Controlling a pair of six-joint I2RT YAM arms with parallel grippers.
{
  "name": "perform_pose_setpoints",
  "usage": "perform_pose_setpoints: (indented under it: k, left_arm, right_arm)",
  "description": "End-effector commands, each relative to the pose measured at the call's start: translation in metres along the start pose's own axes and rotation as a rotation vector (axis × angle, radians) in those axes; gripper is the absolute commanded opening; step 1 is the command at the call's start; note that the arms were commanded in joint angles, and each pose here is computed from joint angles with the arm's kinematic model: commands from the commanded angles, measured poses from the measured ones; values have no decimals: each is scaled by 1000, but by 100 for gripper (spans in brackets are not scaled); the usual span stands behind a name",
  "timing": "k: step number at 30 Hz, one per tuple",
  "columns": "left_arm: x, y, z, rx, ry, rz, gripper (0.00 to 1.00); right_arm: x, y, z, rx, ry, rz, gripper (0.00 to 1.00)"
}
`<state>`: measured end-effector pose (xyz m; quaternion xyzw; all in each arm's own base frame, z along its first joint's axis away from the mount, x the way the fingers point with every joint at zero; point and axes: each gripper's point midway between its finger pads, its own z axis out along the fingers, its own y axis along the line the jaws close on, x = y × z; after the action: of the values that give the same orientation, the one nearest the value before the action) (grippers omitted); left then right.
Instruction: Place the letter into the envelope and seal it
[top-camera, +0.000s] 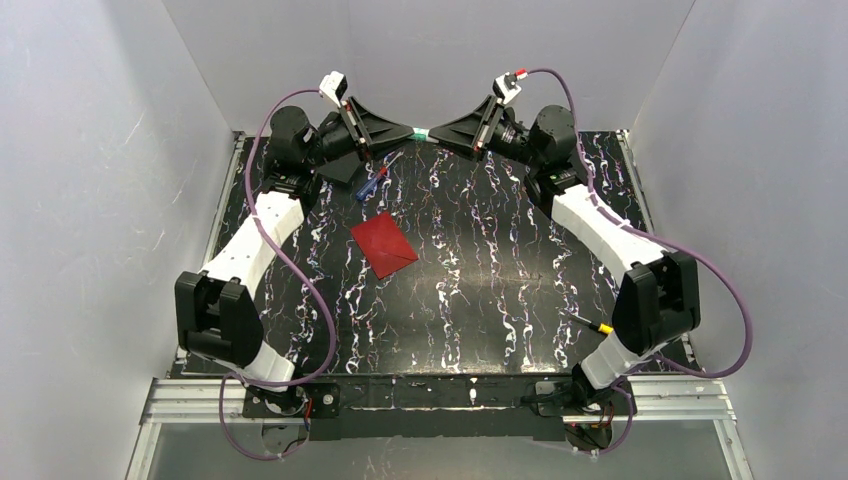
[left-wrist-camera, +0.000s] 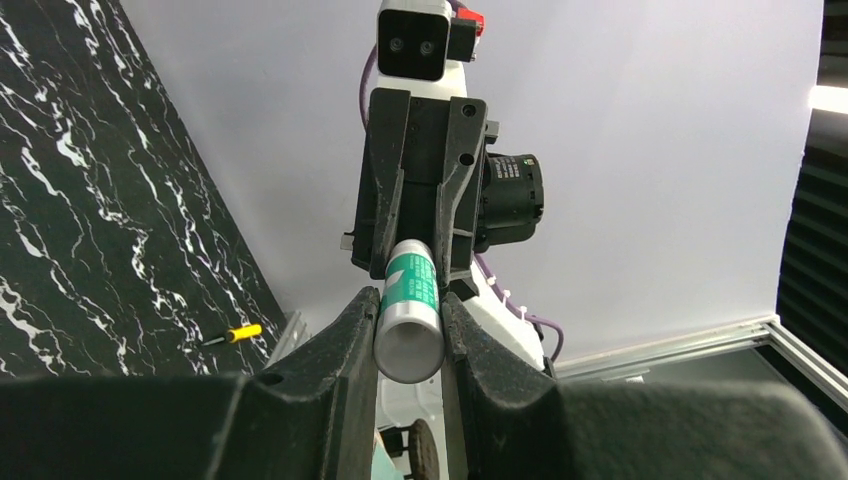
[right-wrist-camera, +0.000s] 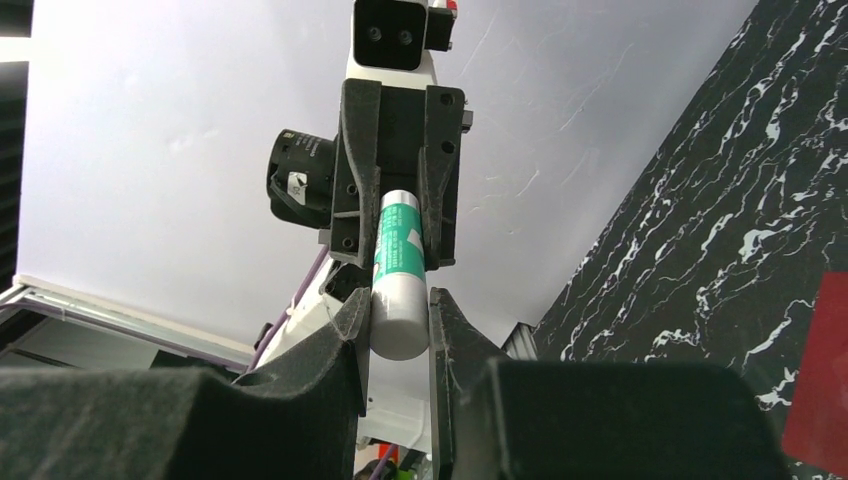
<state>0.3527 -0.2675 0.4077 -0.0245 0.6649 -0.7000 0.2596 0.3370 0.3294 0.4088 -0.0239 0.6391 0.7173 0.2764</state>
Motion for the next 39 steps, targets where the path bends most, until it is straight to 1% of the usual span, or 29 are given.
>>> perform_pose_setpoints:
  k: [1, 6, 8, 13, 16, 20, 23, 26, 28, 29, 31, 33, 34, 36, 37, 39]
  left_arm:
    - [73, -8, 25, 73, 253, 29, 0]
    - [84, 0, 26, 68, 286, 26, 0]
    - [90, -3, 27, 79, 307, 39, 0]
    - [108, 4, 32, 83, 378, 17, 0]
    - [113, 7, 33, 82, 404, 2, 0]
    - [116, 9, 34, 92, 441, -3, 0]
    - [115, 10, 36, 99, 457, 2, 0]
    - [116, 7, 37, 108, 469, 13, 0]
    - [113, 8, 35, 106, 464, 17, 0]
    - [109, 10, 33, 99, 451, 14, 0]
    - [98, 19, 27, 69, 410, 17, 0]
    - [87, 32, 19, 26, 359, 34, 1]
    - [84, 37, 16, 5, 338, 42, 13]
    - [78, 51, 9, -54, 294, 60, 42]
    - [76, 60, 5, -87, 274, 68, 53]
    - [70, 79, -7, -164, 226, 74, 69]
  right_arm:
    - [41, 10, 28, -45, 134, -8, 1]
    - [50, 10, 35, -67, 137, 13, 1]
    - [51, 10, 36, -89, 136, 20, 1]
    - [50, 14, 41, -129, 129, 11, 1]
    - [47, 14, 44, -145, 120, 12, 1]
    - [49, 14, 53, -162, 138, 24, 1]
    - [57, 6, 57, -152, 152, 45, 1]
    - [55, 4, 60, -145, 148, 47, 1]
    - [45, -1, 58, -114, 131, 32, 1]
    - [34, -3, 52, -101, 97, 24, 1]
    - [10, -13, 33, -55, 27, -5, 1]
    - [-10, -31, 9, 33, -30, -22, 1]
    - [-17, -39, -2, 79, -50, -41, 1]
    - [-24, -61, -23, 192, -77, -53, 1]
    - [-25, -73, -34, 248, -88, -54, 1]
    - [-22, -97, -54, 351, -99, -46, 1]
